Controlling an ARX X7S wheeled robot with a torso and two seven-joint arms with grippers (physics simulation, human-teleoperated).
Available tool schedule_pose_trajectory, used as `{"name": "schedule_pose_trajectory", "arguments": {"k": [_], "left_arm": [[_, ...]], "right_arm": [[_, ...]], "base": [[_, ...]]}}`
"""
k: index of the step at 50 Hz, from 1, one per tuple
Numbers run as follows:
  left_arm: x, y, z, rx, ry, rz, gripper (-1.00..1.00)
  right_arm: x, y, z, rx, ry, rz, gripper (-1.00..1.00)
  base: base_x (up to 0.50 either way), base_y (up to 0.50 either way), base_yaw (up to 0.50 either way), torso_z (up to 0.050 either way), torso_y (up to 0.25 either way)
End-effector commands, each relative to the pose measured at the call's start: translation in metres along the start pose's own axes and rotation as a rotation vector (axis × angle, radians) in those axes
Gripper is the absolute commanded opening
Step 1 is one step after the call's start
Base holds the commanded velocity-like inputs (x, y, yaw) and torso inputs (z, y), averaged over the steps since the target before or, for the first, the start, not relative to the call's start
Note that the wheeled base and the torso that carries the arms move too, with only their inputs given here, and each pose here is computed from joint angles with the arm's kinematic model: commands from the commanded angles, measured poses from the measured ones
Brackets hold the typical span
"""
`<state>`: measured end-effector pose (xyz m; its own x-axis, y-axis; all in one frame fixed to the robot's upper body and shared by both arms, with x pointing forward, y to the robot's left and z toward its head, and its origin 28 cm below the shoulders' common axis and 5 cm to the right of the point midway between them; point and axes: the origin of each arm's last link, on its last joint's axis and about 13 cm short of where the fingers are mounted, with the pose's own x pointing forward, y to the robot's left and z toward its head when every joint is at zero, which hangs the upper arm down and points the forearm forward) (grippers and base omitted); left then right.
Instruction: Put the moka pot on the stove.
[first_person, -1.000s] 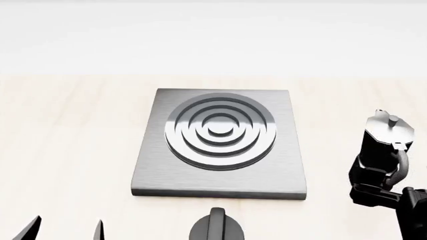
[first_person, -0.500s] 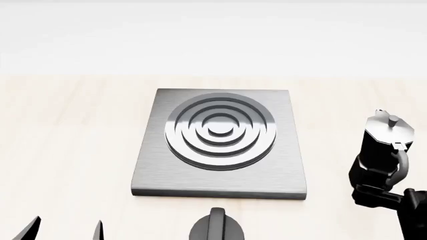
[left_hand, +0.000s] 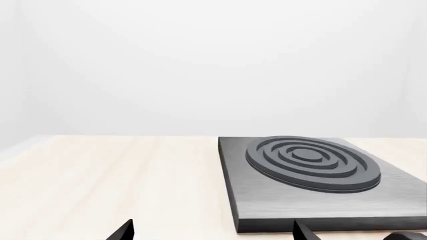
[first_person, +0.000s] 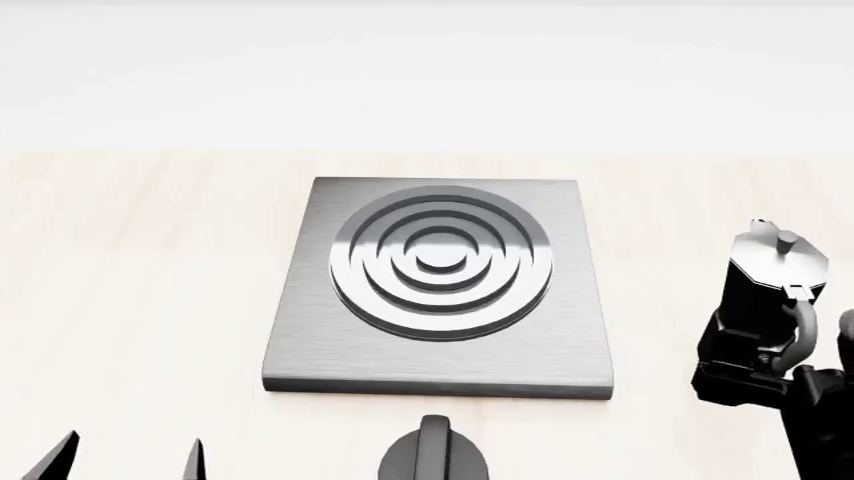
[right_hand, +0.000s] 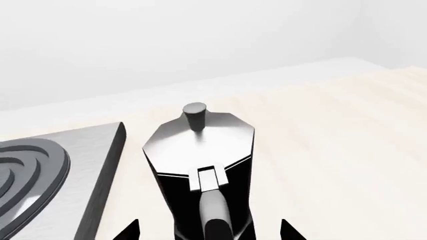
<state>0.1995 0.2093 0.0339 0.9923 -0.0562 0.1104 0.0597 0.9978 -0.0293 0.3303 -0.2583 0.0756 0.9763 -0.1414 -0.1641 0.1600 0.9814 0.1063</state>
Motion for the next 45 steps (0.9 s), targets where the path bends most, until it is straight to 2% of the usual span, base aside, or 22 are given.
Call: {"name": "schedule_pose_trajectory", "arguments": {"k": [1, 2, 14, 18, 19, 20, 23, 25, 29, 32, 45], "left_arm": [[0.0, 0.0, -0.001, 0.001, 0.0, -0.002, 1.0], [0.0, 0.0, -0.001, 0.001, 0.0, -0.001, 1.0], [-0.001, 0.001, -0.003, 0.001, -0.003, 0.0, 1.0], [-0.001, 0.001, -0.004, -0.002, -0.004, 0.002, 1.0], [-0.001, 0.001, -0.006, -0.002, -0.004, 0.002, 1.0], [-0.001, 0.001, -0.007, -0.002, -0.005, 0.001, 1.0], [-0.002, 0.001, -0.01, 0.0, -0.005, 0.0, 1.0], [-0.003, 0.002, -0.013, 0.0, -0.007, 0.0, 1.0], [-0.001, 0.002, -0.013, -0.001, -0.008, 0.001, 1.0], [0.001, 0.001, -0.012, -0.001, -0.009, -0.001, 1.0], [0.001, 0.004, -0.01, -0.008, -0.011, 0.002, 1.0]], "right_arm": [[0.0, -0.001, 0.0, 0.001, 0.0, 0.001, 1.0], [0.0, -0.001, -0.001, 0.0, 0.002, 0.002, -1.0], [0.0, 0.0, -0.006, -0.001, 0.014, 0.008, -1.0], [0.0, 0.004, 0.001, -0.058, -0.011, -0.013, -1.0], [-0.001, 0.006, 0.004, -0.067, -0.025, -0.016, -1.0], [-0.001, 0.01, 0.015, -0.116, -0.073, -0.027, -1.0], [-0.005, 0.021, 0.041, -0.152, -0.163, -0.026, -1.0], [-0.011, 0.032, 0.074, -0.227, -0.271, -0.043, -1.0], [-0.019, 0.046, 0.107, -0.271, -0.37, -0.006, -1.0], [-0.025, 0.061, 0.132, -0.336, -0.43, 0.038, -1.0], [-0.02, 0.074, 0.145, -0.356, -0.461, 0.082, -1.0]], "base": [[0.0, 0.0, 0.0, 0.0, 0.0], [0.0, 0.0, 0.0, 0.0, 0.0], [0.0, 0.0, 0.0, 0.0, 0.0], [0.0, 0.0, 0.0, 0.0, 0.0], [0.0, 0.0, 0.0, 0.0, 0.0], [0.0, 0.0, 0.0, 0.0, 0.0], [0.0, 0.0, 0.0, 0.0, 0.0], [0.0, 0.0, 0.0, 0.0, 0.0], [0.0, 0.0, 0.0, 0.0, 0.0], [0.0, 0.0, 0.0, 0.0, 0.0], [0.0, 0.0, 0.0, 0.0, 0.001]]}}
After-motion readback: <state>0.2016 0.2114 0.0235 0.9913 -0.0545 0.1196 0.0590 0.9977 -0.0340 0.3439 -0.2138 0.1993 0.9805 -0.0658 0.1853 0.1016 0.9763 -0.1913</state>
